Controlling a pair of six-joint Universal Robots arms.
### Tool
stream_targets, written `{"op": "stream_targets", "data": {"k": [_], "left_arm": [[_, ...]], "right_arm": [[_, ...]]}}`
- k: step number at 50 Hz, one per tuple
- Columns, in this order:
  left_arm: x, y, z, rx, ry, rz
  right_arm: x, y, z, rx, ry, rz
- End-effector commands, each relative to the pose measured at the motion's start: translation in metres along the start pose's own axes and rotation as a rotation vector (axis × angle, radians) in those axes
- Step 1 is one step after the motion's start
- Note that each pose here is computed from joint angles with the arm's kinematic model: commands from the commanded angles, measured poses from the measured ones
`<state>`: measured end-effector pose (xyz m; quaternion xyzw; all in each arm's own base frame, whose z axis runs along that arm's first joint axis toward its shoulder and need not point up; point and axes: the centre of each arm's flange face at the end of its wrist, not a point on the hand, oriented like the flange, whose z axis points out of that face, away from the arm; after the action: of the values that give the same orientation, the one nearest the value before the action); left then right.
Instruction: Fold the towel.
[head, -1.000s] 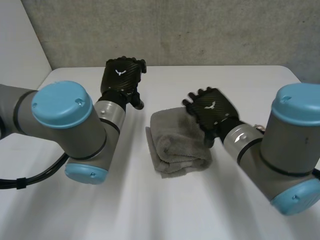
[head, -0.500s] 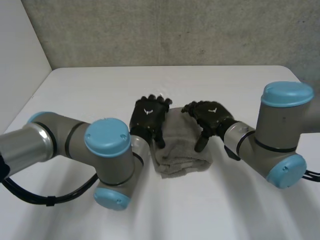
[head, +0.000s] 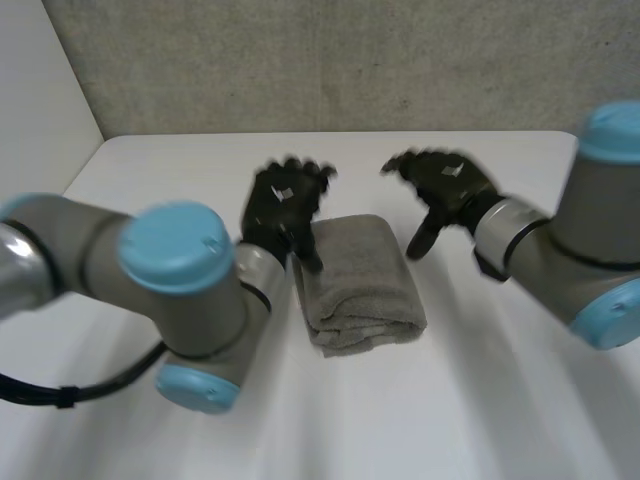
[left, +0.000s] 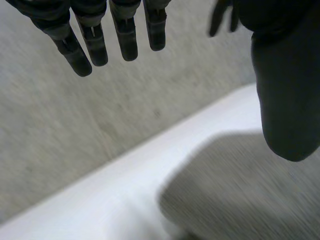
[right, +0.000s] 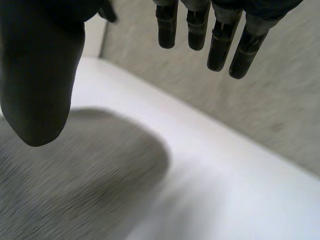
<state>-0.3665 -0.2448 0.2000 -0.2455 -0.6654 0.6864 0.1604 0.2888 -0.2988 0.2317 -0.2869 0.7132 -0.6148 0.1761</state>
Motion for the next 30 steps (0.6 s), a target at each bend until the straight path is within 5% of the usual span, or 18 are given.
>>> {"op": "stream_targets", "data": {"k": [1,10,30], "left_arm": [[-0.047,-0.056,-0.01,0.051,-0.099,-0.004],[-0.087,-0.087,-0.036,-0.004,-0.185,-0.01],[-0.091,-0.098,-0.056,0.003,-0.198,-0.013]], "right_arm": [[0.031,-0.048,-0.031,0.112,0.2,-0.017],[0.052,-0.05,-0.051,0.073,0.332,-0.008],[0.046,-0.055,-0.058,0.089,0.324,-0.016]]}}
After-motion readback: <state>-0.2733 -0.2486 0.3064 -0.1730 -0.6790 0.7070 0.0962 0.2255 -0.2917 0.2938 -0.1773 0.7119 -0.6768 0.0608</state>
